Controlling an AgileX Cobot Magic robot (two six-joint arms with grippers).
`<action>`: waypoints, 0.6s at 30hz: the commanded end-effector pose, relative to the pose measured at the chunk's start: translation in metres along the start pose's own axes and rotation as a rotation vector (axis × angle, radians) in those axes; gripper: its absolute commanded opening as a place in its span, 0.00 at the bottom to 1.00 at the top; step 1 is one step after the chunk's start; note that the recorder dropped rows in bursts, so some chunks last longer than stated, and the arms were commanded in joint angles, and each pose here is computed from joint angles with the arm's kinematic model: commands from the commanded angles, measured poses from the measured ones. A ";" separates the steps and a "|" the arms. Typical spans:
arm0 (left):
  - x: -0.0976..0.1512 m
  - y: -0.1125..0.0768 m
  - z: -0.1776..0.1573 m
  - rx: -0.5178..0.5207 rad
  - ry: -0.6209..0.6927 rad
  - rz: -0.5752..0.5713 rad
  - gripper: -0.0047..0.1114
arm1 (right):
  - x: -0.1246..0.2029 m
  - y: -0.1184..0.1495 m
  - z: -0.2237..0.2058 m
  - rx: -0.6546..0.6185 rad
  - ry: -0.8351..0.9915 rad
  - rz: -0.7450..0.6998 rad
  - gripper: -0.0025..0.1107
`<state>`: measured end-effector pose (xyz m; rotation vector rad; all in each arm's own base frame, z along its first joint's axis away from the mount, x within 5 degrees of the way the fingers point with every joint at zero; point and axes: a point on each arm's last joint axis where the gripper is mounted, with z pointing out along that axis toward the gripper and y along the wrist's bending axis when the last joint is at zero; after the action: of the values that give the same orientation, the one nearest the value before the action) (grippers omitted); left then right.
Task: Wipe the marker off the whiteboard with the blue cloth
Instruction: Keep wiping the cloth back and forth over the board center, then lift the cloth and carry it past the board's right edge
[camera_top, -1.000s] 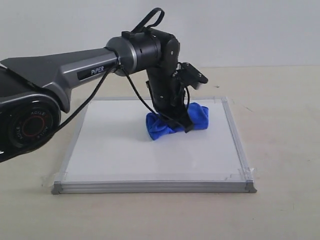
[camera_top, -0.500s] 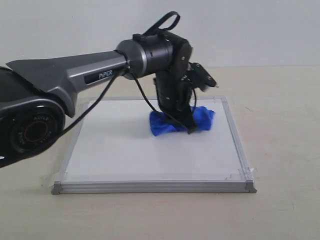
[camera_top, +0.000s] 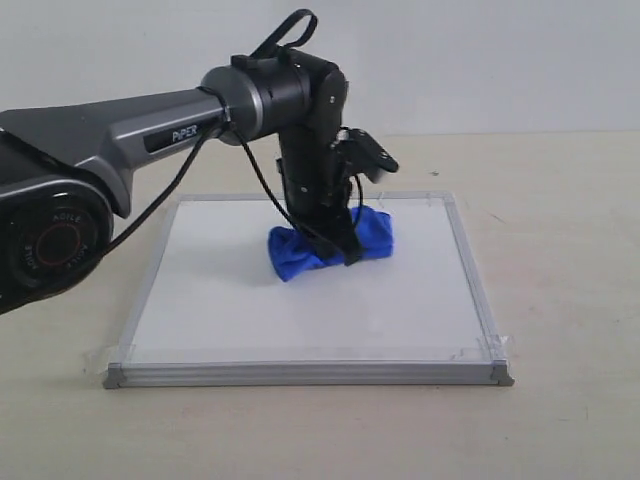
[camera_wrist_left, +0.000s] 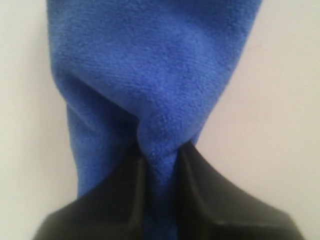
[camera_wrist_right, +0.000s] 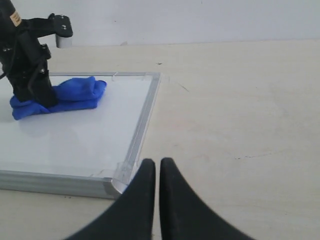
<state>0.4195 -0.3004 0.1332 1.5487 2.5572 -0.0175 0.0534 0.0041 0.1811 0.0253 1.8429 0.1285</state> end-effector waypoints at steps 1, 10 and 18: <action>-0.020 -0.044 -0.013 0.159 -0.084 0.063 0.08 | -0.001 0.000 0.000 0.002 -0.010 -0.003 0.02; -0.027 -0.033 -0.059 0.149 -0.231 -0.325 0.08 | -0.001 0.000 0.000 0.002 -0.010 -0.003 0.02; -0.055 -0.047 -0.069 0.353 -0.466 -0.660 0.08 | -0.001 0.000 0.000 0.002 -0.010 -0.003 0.02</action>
<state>0.3994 -0.3507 0.1977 0.7304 2.6382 -0.6618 0.0534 0.0041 0.1811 0.0253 1.8429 0.1285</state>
